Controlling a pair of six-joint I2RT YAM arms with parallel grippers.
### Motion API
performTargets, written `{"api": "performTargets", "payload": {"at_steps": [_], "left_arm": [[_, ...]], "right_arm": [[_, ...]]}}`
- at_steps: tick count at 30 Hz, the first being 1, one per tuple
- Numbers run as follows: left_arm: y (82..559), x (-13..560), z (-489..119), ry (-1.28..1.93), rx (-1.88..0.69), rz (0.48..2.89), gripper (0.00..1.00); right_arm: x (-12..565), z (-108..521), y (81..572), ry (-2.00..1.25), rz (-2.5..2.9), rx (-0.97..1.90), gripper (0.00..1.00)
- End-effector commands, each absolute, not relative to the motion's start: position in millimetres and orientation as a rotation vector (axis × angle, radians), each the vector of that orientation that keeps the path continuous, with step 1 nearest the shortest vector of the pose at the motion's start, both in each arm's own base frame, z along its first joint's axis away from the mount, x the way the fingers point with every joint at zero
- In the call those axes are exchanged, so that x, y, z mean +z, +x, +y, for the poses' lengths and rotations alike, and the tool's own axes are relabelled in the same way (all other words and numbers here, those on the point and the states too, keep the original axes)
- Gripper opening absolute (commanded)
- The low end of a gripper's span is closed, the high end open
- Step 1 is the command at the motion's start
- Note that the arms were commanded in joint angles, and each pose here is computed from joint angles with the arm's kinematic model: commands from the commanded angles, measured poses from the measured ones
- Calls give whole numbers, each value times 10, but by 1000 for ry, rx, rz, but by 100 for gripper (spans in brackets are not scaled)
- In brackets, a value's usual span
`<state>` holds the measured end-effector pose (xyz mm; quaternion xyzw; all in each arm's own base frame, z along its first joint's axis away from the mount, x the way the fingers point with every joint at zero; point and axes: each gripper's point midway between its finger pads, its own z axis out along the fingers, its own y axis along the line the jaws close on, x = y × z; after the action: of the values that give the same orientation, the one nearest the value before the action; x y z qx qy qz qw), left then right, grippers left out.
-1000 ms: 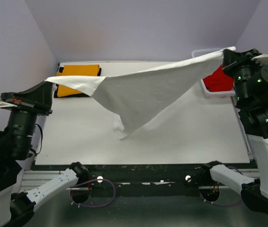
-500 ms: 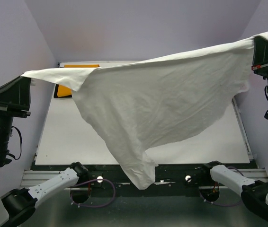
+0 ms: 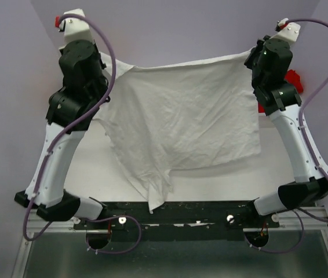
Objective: Fold and stack the t-shirts
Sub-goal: Flatten out the tshirt
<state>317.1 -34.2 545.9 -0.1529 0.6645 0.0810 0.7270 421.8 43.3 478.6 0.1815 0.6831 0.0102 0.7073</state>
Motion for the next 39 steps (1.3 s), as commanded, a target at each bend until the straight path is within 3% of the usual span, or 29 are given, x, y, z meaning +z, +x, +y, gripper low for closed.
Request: {"api": "performTargets", "payload": {"at_steps": [1, 7, 13, 17, 20, 27, 30, 33, 39], "left_arm": [[3313, 5856, 32, -431, 287, 1404, 0], [3380, 6262, 117, -419, 307, 1307, 0], [3355, 6055, 99, -396, 297, 1328, 0], [3445, 5398, -38, -384, 240, 1465, 0], [3493, 4587, -225, -351, 164, 1621, 0], [3023, 2561, -699, -500, -128, 1981, 0], [2800, 2032, -936, -479, -202, 2099, 0], [2509, 1605, -964, -463, -115, 2237, 0], [2056, 927, -1060, -471, -115, 2397, 0]], "right_arm": [[5197, 220, 4387, 474, 1345, -65, 1], [5487, 194, 4497, 469, 1263, -82, 1], [5206, 193, 4387, 439, 1300, -86, 1], [4756, 173, 4326, 415, 1376, -126, 1], [4313, 126, 4247, 403, 1447, -175, 1], [2935, 188, 3847, 454, 1703, -94, 1], [2301, 223, 3659, 512, 1830, -64, 1], [1813, 199, 3496, 556, 1957, -102, 1], [1239, 2, 3140, 673, 2089, -260, 1]]}}
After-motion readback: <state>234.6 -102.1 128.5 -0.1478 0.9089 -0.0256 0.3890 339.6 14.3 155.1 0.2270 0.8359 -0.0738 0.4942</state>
